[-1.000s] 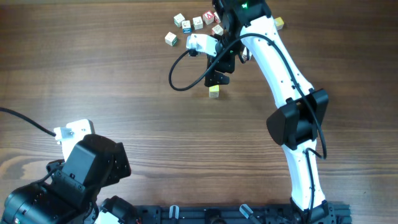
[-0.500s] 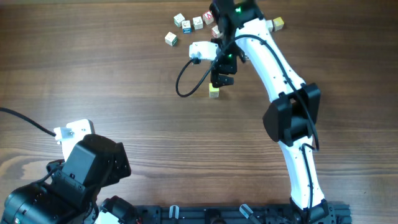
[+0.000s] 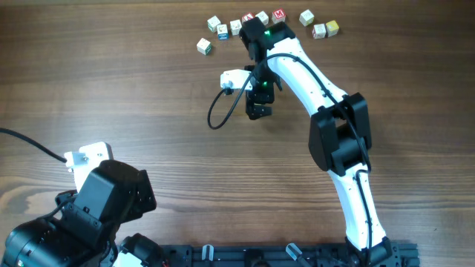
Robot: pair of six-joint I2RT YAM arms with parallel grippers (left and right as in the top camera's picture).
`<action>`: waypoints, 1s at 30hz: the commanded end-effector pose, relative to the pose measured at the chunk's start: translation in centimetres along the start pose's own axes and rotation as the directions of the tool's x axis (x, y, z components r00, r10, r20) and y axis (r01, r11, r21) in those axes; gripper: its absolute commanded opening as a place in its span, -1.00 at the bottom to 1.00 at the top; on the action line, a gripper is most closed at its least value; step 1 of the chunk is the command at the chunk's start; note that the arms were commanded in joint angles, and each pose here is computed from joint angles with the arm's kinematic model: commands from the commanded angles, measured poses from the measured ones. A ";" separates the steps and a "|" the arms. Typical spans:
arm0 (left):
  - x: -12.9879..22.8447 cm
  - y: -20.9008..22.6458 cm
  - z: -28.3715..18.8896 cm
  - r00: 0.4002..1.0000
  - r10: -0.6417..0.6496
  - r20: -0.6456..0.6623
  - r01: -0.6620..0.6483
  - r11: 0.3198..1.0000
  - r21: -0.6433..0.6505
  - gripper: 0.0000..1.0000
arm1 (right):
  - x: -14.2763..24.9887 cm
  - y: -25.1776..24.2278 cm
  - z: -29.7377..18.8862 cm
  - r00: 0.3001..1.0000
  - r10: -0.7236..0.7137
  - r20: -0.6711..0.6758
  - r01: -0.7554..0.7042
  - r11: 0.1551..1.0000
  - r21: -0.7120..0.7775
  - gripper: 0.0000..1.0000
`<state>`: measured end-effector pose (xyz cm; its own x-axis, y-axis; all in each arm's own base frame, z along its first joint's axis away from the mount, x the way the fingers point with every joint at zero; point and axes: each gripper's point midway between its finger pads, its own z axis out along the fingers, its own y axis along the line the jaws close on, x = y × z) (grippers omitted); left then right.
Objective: Form a tower
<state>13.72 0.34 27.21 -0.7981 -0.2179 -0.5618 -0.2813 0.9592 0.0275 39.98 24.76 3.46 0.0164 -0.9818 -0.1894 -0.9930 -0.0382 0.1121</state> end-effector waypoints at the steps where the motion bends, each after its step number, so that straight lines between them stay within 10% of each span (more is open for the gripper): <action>1: -0.1 0.1 0.0 1.000 -0.015 0.003 0.015 1.000 -0.002 1.00 | 0.6 0.0 1.4 1.000 0.013 -0.022 -0.013 1.000 -0.016 0.99; 30: -0.1 0.1 0.0 1.000 -0.015 0.003 0.015 1.000 -0.002 1.00 | 1.6 -1.0 2.9 0.998 0.024 -0.057 -0.024 1.000 -0.003 0.61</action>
<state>13.73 0.34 27.21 -0.7979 -0.2180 -0.5620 -0.2813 0.9592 0.0272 40.55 24.24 0.86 0.0150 -0.9895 -0.1435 -0.9935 -0.0309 0.1099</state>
